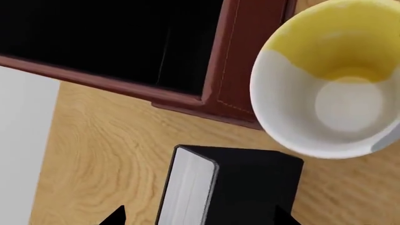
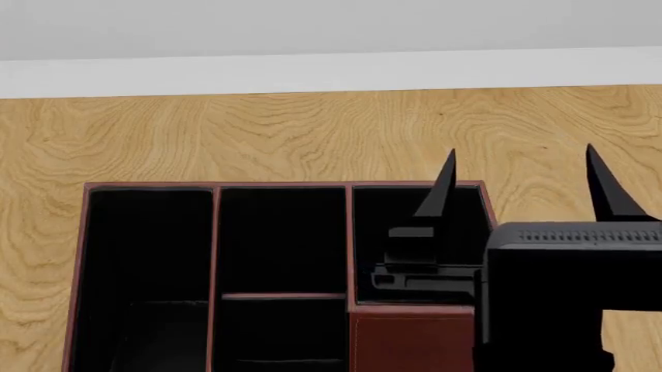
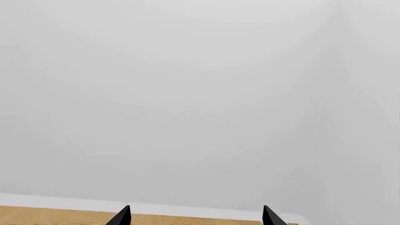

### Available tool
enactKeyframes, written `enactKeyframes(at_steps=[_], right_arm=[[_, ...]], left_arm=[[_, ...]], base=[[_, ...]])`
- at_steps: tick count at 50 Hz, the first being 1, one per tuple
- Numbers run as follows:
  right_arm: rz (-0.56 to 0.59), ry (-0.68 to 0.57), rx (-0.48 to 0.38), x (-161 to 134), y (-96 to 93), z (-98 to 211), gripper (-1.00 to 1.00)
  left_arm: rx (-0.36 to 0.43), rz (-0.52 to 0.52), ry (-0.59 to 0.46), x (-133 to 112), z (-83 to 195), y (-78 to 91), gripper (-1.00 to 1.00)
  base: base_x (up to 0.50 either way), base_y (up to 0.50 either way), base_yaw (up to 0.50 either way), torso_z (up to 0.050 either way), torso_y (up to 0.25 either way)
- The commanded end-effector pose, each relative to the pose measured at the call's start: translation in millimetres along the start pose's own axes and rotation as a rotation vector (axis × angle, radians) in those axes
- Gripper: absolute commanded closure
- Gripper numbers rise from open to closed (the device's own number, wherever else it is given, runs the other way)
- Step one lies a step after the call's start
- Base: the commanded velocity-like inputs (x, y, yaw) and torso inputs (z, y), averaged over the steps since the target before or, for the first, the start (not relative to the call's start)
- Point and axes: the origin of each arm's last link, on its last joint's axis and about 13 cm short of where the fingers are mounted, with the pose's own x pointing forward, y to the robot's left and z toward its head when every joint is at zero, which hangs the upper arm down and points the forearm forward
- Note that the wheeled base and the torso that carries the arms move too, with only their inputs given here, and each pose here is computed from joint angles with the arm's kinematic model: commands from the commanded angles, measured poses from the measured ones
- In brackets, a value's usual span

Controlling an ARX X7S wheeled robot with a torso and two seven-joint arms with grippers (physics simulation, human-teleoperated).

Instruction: Pick up the book and place it in the back compartment of the caddy.

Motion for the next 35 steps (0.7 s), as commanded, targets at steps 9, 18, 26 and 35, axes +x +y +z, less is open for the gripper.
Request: enactKeyframes(at_steps=[9, 18, 26, 35], right_arm=[[-0.003, 0.008, -0.014, -0.1, 0.7, 1.7, -1.0], [-0.005, 0.015, -0.014, -0.5, 1.5, -1.2, -1.0], [-0.011, 0.019, -0.02, -1.3, 0.2, -0.1, -1.0], [-0.007, 0.024, -0.025, 0.8, 2.4, -0.9, -1.0]], left_arm=[[-0.023, -0.028, 0.006, 8.9, -10.0, -12.3, -1.0], [-0.031, -0.019, 0.026, 9.8, -14.8, -10.1, -1.0], [-0.049, -0.013, 0.037, 14.3, -19.6, -10.4, -1.0], [-0.069, -0.044, 0.054, 25.4, -28.0, -22.2, -1.0]], base=[[0.0, 0.0, 0.0, 0.0, 0.0], [0.0, 0.0, 0.0, 0.0, 0.0], [0.0, 0.0, 0.0, 0.0, 0.0], [0.0, 0.0, 0.0, 0.0, 0.0]])
